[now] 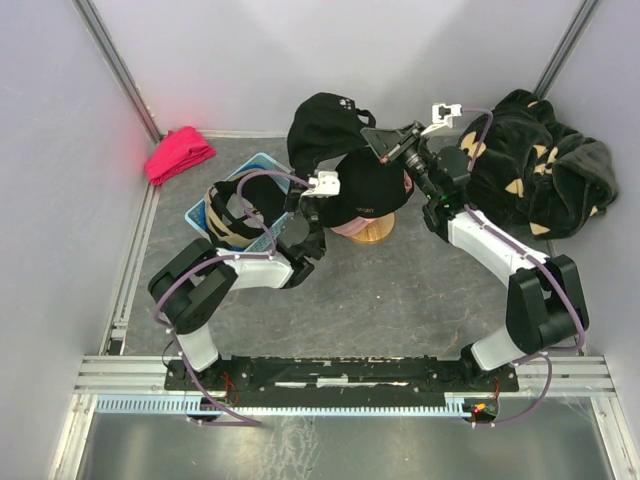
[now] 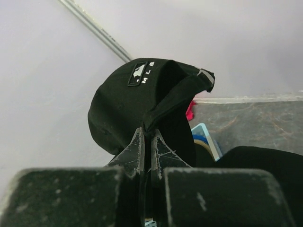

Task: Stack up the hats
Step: Stack the hat on the hat.

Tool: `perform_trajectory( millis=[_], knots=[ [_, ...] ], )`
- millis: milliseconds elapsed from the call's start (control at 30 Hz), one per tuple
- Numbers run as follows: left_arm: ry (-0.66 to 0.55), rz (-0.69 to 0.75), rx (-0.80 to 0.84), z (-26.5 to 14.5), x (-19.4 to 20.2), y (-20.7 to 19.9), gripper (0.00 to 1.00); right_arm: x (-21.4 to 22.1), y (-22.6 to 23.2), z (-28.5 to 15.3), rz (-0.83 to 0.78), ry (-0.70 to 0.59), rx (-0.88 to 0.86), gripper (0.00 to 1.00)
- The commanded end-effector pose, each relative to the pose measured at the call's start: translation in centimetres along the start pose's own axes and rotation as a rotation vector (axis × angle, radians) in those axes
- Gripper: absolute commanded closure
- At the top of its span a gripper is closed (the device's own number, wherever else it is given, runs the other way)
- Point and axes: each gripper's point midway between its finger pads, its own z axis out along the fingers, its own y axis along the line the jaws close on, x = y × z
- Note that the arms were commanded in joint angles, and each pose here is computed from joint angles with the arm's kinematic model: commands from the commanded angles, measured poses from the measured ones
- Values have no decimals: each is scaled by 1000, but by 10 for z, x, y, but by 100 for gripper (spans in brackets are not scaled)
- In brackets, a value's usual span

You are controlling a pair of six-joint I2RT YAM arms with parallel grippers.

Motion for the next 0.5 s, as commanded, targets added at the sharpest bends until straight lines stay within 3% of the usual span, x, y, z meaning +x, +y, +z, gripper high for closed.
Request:
perform_trajectory(
  millis=[0, 467],
  knots=[
    [-41, -27, -10, 14, -21, -1, 97, -63, -9, -12, -2, -204, 3, 98],
    [-58, 87, 171, 1, -17, -28, 97, -62, -69, -49, 76, -238, 106, 98]
  ],
)
